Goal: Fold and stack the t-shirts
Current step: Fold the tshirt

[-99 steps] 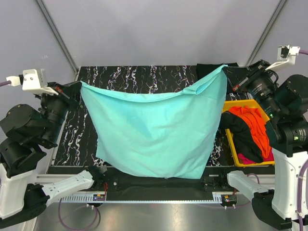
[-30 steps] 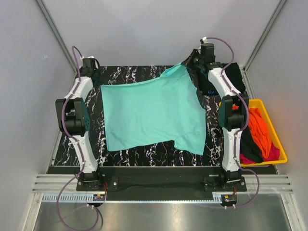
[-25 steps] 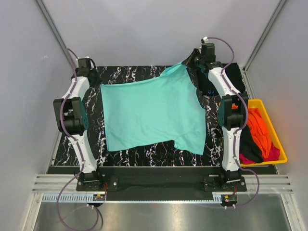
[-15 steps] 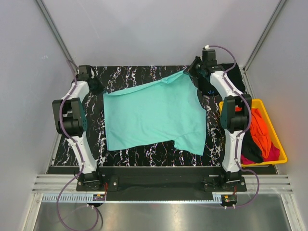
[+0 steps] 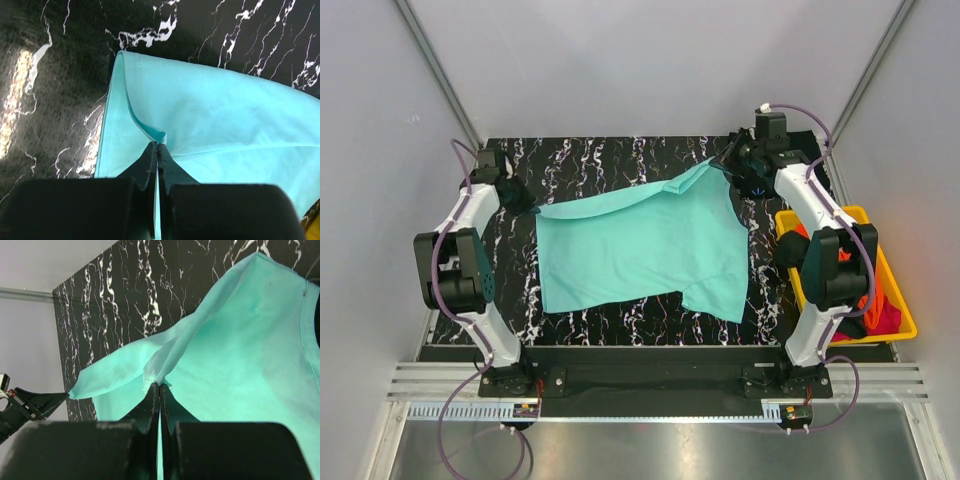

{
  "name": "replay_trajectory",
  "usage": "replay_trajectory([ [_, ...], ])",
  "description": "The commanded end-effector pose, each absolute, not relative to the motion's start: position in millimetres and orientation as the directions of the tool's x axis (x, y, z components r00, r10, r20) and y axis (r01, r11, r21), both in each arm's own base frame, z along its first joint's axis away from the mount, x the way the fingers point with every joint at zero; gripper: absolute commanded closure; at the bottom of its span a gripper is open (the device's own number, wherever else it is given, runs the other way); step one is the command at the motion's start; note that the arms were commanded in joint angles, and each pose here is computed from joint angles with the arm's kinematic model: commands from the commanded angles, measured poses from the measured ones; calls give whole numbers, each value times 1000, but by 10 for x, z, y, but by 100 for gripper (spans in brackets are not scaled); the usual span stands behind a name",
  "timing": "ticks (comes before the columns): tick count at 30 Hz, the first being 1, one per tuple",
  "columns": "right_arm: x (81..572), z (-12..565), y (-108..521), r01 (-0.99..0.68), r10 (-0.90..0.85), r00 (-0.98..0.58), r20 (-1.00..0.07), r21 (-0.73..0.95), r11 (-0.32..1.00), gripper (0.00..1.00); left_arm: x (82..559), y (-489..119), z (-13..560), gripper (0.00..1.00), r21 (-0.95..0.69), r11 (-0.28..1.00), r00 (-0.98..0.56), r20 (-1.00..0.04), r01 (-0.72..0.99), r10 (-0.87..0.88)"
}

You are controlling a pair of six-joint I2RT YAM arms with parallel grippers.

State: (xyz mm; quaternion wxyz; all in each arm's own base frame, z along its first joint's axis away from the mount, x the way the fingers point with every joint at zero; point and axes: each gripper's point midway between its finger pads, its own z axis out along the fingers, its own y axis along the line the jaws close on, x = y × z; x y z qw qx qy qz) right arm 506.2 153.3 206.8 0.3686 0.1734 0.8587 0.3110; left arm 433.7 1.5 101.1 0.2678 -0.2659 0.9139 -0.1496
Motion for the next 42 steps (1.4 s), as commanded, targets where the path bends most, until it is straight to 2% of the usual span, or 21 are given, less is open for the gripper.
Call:
replay_trajectory([
  [1,4919,2240,1490,37,522,-652,-550,664,747,100,4226,25,1094,100,-401,828,-721,-426,-392,-547],
  [17,4468,1696,1454,80,471,-737,-484,630,773,100,4023,117,728,100,-308,845,-762,-372,-437,-530],
  [42,4365,1523,1412,102,460,-753,-470,607,788,100,3969,224,444,100,-229,855,-783,-343,-466,-519],
])
